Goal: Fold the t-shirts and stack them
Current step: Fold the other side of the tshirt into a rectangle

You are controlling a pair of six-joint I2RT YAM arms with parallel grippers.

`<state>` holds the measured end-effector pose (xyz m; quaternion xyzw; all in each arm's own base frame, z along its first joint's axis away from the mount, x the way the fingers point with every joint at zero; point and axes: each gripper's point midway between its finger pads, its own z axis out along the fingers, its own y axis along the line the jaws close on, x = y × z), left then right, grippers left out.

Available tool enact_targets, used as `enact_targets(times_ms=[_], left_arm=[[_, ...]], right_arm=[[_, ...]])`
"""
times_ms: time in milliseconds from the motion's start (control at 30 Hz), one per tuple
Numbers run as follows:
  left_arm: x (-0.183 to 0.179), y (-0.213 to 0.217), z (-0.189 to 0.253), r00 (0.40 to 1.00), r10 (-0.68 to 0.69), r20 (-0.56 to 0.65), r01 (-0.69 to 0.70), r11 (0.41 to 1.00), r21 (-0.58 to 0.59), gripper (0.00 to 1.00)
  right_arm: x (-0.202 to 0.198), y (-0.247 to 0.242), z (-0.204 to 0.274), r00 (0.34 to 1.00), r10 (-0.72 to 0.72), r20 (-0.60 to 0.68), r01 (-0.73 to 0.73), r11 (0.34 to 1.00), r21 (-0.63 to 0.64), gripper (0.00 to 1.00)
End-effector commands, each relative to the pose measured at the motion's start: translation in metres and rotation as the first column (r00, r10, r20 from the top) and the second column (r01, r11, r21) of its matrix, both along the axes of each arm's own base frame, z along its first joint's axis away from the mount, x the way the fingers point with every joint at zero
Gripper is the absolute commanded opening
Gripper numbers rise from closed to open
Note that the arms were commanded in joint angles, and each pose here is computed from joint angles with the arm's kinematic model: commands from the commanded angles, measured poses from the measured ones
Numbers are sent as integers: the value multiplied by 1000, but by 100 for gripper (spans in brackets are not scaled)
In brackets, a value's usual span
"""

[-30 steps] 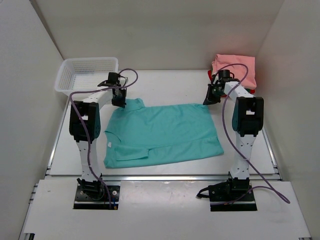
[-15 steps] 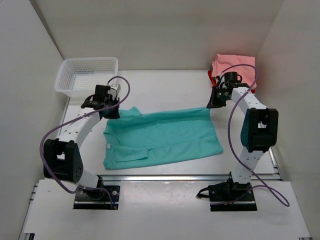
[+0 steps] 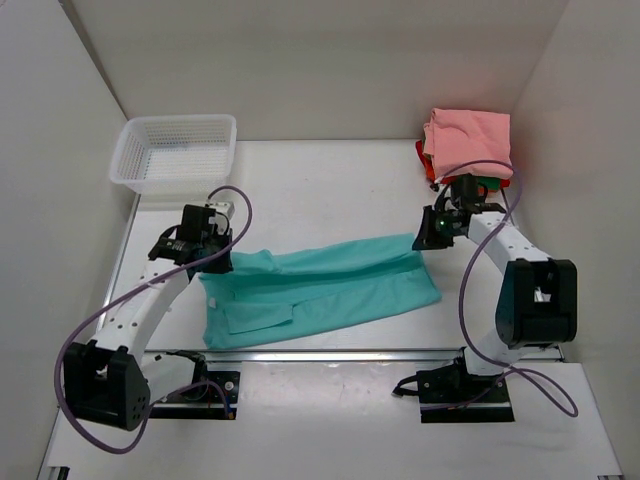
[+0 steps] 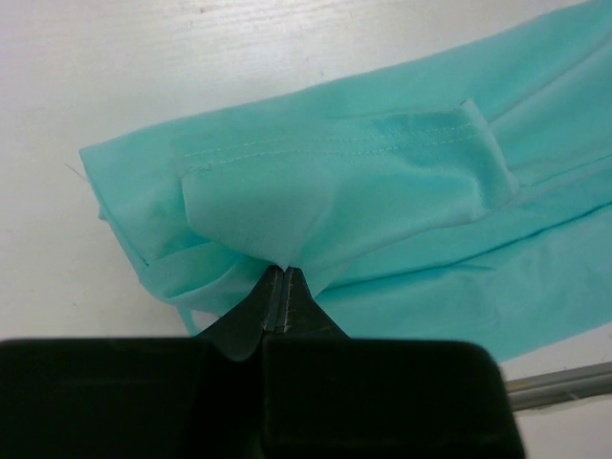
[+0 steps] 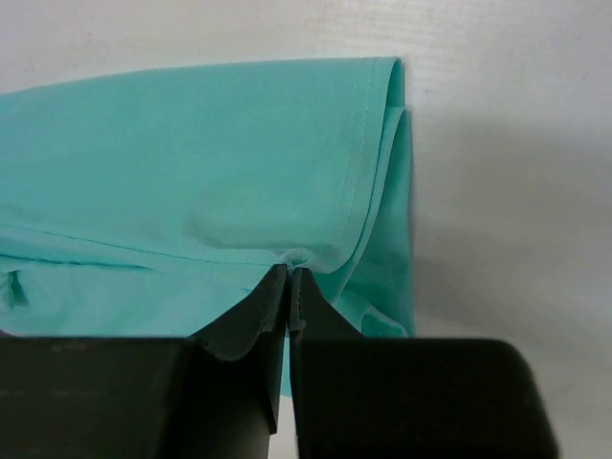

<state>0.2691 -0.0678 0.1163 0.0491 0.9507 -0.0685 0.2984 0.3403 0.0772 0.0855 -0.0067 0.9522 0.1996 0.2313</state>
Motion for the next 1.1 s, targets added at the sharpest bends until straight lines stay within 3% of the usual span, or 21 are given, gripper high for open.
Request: enact_targets(times_ms=[0,233,300,367,400,533,633,700,867,1067], left_arm=[[-24,1,-9,999,3,-35,-3,1000,7,0],[-33,-14,0,1000,-25,11,26,999,-39,0],[-33,-19,6,1000,-27,6,27,994,-103,23],[-32,-17,14,1000,-15,15,17,993,-118,36],[-32,-20,22,999,-24,43,29,992,-124,51],[-28,-27,45,992,10,124,13,984,-178,48],[-34,-45,34,997,-21,69,38,968,-248,30],[-39,-55,16,999,-45,19,48,966,-252,25],[-38,-59,-36,995,42,-93,-62,975,-213,16],[-16,-61,-83,983,55,-174,-68,995,-67,17]], right_arm=[[-6,-2,6,998,7,62,-8,1000,6,0],[-15,-9,-12,1000,1,26,0,1000,-23,0],[-17,-13,-15,1000,-26,-2,26,999,-38,13],[-15,-25,-12,997,-79,-2,79,996,-42,41],[-13,-28,-6,996,-90,18,91,994,-52,44],[-5,-29,16,989,-79,122,91,991,-95,48],[4,0,30,982,9,189,1,999,-54,41],[10,14,27,981,36,188,-31,999,-30,39],[19,45,-3,984,129,120,-127,992,-20,38],[-8,32,-53,997,29,-76,-33,998,-50,37]])
